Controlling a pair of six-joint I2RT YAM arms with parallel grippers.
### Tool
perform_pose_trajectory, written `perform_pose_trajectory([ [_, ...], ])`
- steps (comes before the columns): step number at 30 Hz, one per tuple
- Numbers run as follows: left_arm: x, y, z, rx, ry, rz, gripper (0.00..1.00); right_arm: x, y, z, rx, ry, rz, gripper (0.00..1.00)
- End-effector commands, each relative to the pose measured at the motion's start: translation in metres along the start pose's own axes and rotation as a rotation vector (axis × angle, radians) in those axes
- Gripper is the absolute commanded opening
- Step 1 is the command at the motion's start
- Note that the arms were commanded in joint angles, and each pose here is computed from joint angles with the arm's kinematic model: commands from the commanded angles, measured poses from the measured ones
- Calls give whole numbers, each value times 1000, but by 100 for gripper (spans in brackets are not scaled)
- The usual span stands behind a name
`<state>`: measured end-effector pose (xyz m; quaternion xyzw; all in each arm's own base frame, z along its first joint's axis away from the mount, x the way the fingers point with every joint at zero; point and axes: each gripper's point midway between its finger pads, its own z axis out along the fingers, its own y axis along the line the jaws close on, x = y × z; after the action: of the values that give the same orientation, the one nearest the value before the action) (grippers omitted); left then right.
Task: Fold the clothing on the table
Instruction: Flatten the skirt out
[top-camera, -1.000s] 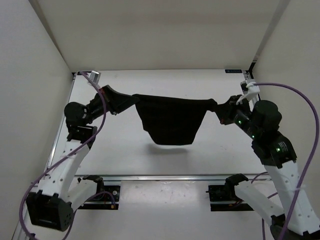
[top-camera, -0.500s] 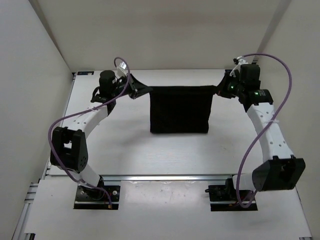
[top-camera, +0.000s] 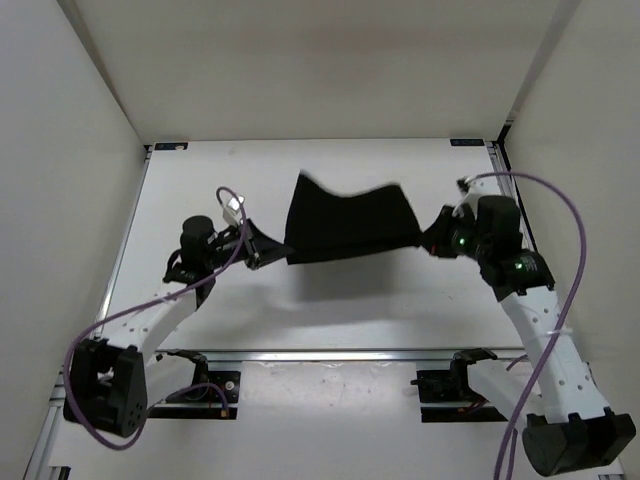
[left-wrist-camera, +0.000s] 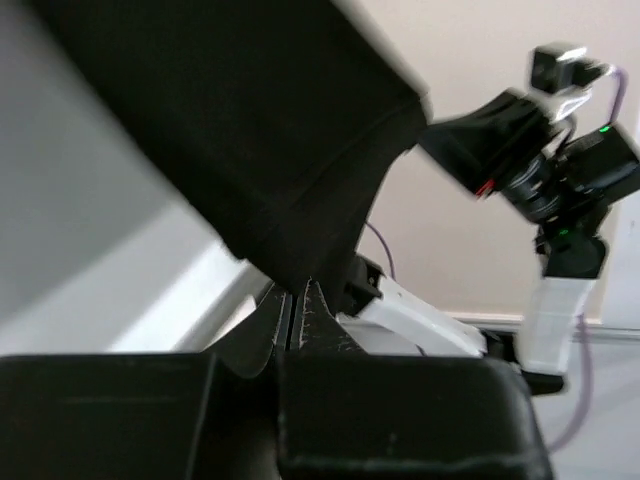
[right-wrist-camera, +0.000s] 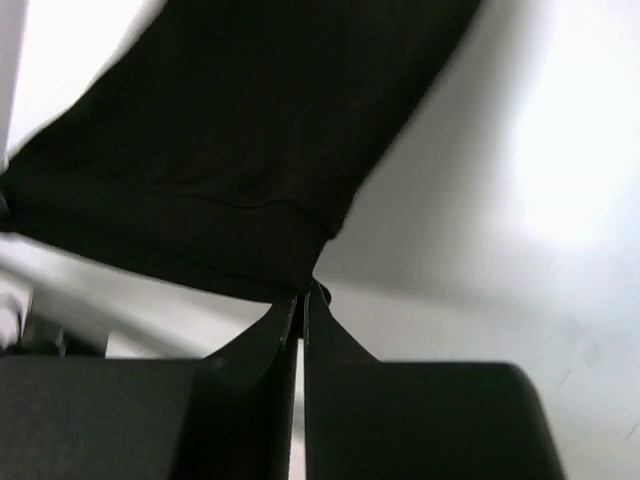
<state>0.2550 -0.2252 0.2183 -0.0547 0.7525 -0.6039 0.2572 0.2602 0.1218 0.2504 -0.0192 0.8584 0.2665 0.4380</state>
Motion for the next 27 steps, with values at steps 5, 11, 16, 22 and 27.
perform_pose_trajectory([
  [5, -1, -113, -41, 225, -45, 231, 0, 8, 46, -72, -45, -111, -27, 0],
  [11, -28, -117, -27, 177, -61, 199, 0, -14, 60, -47, -57, -88, -87, 0],
  [16, -43, -33, -5, -5, -92, 48, 0, -16, 9, 14, -142, 19, 119, 0],
  [22, -66, 57, 36, -170, -106, -33, 0, -14, -40, 77, -138, 82, 154, 0],
  [27, -101, 69, 84, -125, -85, -72, 0, -30, -67, 98, -97, 75, 186, 1],
])
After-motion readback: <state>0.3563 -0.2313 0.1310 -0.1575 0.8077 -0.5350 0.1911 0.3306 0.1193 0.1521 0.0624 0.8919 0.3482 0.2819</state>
